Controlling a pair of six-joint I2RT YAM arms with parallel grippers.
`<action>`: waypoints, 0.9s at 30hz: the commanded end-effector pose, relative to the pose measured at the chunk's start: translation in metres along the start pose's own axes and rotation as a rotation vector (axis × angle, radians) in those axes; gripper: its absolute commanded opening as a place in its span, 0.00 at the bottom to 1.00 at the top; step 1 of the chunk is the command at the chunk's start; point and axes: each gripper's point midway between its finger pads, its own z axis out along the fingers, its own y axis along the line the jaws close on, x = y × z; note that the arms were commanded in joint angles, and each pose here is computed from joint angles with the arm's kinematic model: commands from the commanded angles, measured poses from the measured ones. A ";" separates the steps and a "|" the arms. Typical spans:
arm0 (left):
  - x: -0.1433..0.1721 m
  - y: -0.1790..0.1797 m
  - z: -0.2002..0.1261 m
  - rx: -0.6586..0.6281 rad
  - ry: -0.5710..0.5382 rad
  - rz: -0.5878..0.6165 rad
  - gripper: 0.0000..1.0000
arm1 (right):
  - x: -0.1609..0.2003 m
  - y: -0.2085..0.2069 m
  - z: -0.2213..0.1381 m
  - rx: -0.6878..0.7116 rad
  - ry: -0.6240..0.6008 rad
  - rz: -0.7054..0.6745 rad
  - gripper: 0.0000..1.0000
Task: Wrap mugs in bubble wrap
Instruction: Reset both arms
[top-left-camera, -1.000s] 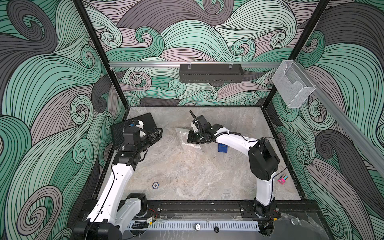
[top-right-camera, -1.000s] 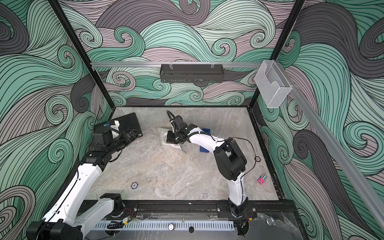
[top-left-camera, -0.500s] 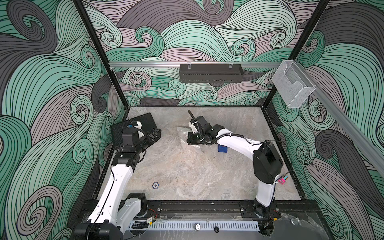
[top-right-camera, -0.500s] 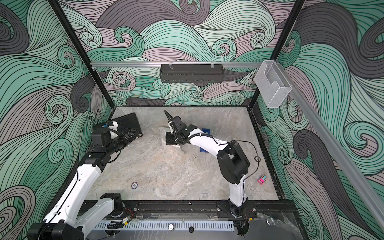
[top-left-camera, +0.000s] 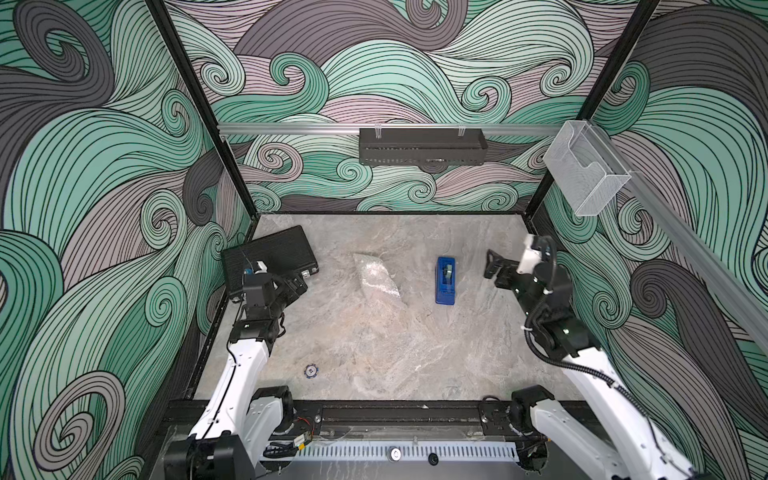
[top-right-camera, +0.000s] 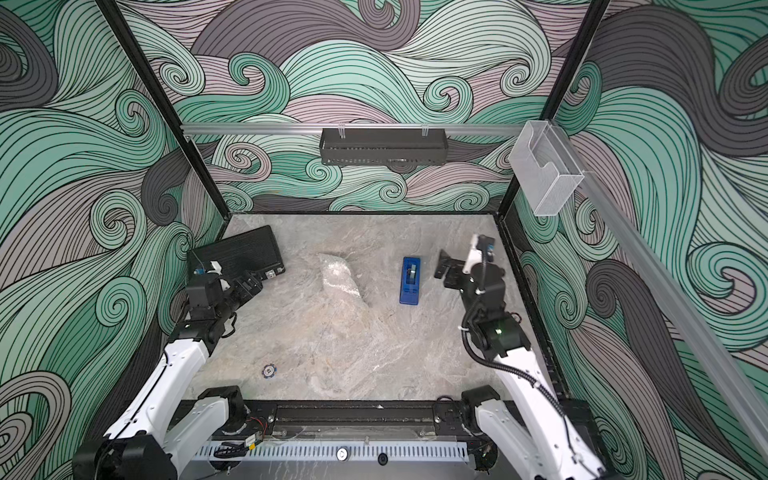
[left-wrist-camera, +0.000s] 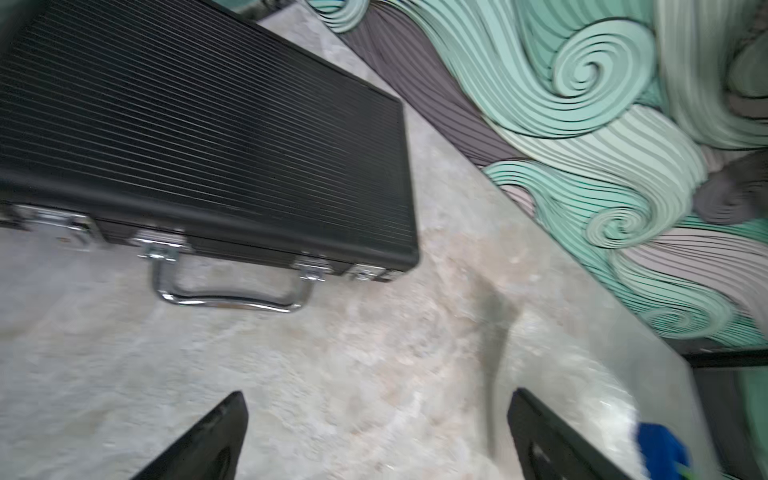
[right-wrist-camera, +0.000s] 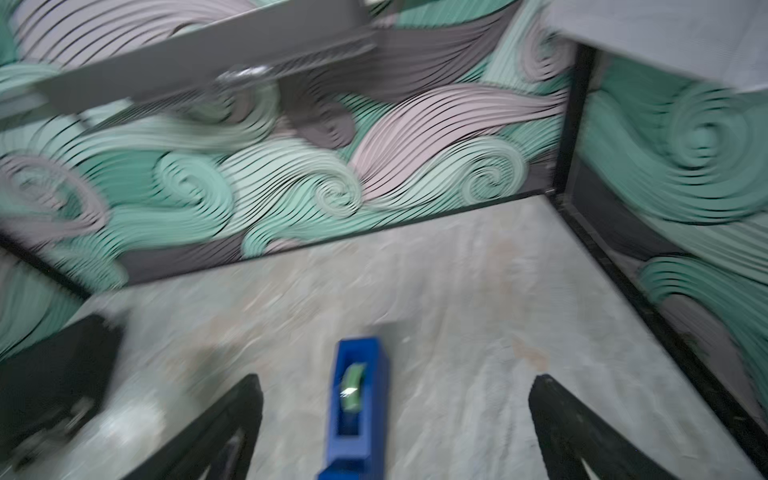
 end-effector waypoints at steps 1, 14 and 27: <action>-0.040 0.014 0.011 -0.089 -0.224 0.159 0.99 | 0.062 -0.034 0.034 0.103 0.038 -0.120 0.99; -0.012 0.026 0.074 -0.078 -0.214 0.339 0.99 | 0.122 -0.018 0.094 -0.020 0.007 -0.263 0.99; 0.009 0.009 0.099 -0.001 -0.121 0.439 0.98 | 0.131 -0.036 0.115 0.057 0.092 -0.211 0.99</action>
